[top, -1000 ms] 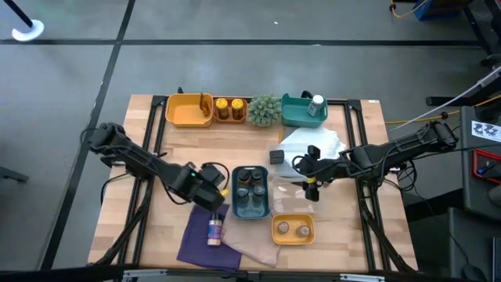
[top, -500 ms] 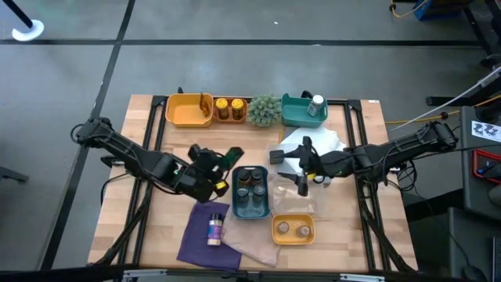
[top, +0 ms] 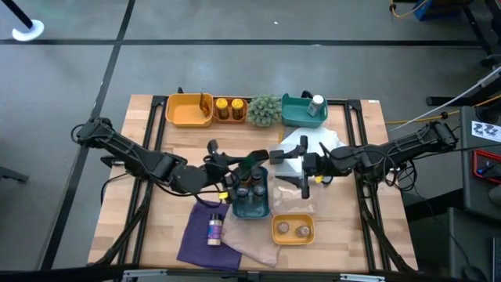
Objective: Sort spices by type
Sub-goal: Put the black seasoning can into the top transparent bin
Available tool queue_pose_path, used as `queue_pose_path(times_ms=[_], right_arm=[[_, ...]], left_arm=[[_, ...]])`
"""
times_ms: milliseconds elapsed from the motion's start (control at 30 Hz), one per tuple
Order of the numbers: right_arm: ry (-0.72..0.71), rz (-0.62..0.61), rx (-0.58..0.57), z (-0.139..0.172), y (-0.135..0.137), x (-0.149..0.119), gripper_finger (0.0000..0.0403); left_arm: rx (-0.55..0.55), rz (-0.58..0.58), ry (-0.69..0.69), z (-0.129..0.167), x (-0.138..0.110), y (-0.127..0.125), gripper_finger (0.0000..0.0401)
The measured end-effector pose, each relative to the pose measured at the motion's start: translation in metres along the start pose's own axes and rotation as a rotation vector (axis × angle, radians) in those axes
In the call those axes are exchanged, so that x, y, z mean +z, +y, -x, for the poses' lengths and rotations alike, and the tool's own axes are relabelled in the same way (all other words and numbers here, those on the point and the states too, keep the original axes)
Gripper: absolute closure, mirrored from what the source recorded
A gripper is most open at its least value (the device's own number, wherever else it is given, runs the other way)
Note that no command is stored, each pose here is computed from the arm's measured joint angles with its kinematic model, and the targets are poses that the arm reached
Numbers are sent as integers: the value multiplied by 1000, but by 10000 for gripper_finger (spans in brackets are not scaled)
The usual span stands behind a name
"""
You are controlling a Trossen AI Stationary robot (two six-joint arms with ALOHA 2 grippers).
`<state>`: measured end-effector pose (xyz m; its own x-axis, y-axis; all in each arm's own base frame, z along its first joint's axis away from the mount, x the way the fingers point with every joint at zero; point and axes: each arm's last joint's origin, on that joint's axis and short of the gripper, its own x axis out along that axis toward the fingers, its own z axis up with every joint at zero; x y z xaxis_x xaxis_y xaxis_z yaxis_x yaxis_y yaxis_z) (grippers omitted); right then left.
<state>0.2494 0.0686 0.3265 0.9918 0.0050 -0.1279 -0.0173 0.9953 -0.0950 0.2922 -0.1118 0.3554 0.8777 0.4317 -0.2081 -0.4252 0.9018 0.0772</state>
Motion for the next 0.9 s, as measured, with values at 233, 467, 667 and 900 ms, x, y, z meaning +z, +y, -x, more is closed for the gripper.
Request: queue_pose_path(times_ms=[233,467,667,900], right_arm=[[-116,-31,-9,1,-1,11,127],[-168,-37,73,1,1,16,127],[-179,-31,92,2,2,17,127],[-184,30,136,0,4,16,127]], left_arm=[[-72,-70,-68,-7,5,-9,288],[-119,-124,-122,-21,2,-21,291],[-144,-130,-109,-31,-4,-24,288],[-162,-131,-99,-46,-11,-26,286]])
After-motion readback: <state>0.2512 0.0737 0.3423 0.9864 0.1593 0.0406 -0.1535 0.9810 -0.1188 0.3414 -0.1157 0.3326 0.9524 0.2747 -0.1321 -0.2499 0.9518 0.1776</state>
